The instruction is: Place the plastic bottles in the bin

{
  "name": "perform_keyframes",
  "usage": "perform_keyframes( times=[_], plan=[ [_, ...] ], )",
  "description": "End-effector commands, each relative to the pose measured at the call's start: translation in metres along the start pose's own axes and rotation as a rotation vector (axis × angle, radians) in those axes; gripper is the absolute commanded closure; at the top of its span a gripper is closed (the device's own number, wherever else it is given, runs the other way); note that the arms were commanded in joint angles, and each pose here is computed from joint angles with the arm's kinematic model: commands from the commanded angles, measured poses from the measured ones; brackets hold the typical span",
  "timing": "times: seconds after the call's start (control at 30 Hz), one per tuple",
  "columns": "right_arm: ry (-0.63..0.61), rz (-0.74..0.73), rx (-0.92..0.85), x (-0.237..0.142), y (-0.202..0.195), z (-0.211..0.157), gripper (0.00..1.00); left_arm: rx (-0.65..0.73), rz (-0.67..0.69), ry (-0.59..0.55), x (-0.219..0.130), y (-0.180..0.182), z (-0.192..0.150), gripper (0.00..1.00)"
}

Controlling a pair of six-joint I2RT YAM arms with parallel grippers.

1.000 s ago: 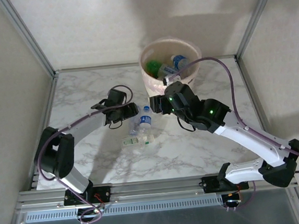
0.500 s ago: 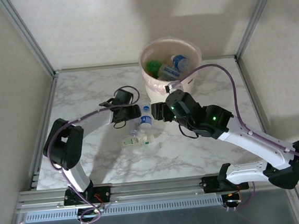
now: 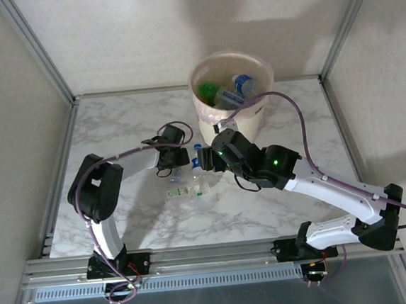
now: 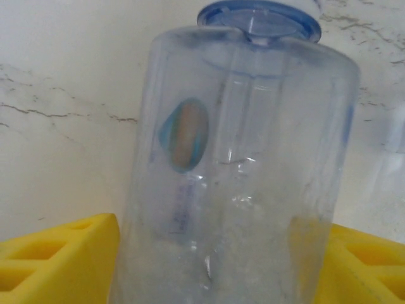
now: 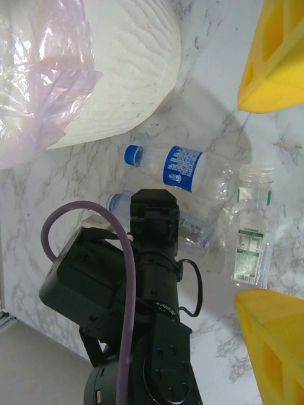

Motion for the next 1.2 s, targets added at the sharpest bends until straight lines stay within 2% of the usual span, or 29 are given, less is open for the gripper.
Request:
perform_keyframes(
  times=[0.0,0.13,0.4,0.7,0.9,1.07,1.17],
  plan=[
    [0.010,-0.006,0.009,0.003,0.002,-0.007,0.26,0.009,0.057,-0.004,0.003,0.004,0.001,0.34],
    [0.003,-0.012,0.015,0.002,0.000,-0.007,0.27,0.013,0.072,-0.002,0.004,0.006,0.000,0.42],
    [-0.035,-0.013,0.040,-0.006,-0.005,-0.004,0.28,0.022,0.106,-0.033,-0.010,0.012,0.003,0.50],
    [-0.030,-0.009,0.047,-0.006,-0.007,-0.008,0.29,0.001,0.110,-0.093,-0.044,0.019,0.015,0.52],
    [-0.042,-0.005,0.060,-0.008,-0.010,-0.010,0.28,-0.027,0.054,-0.177,-0.096,0.015,0.034,0.52],
    [0.002,-0.009,0.051,0.001,-0.014,-0.024,0.28,-0.068,-0.023,-0.316,-0.170,0.007,0.066,0.51],
    [0.023,-0.005,0.045,0.004,-0.015,-0.031,0.29,-0.085,-0.116,-0.404,-0.221,-0.003,0.086,0.49]
  ],
)
Point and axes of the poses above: each hand's point on the last joint's axis, 136 mm out from that joint toward the fingers, its own x axis out along the fingers, its own y axis along the line the jaws close on, z = x × y, the point moved 8 cm from there along -x, back along the fingers
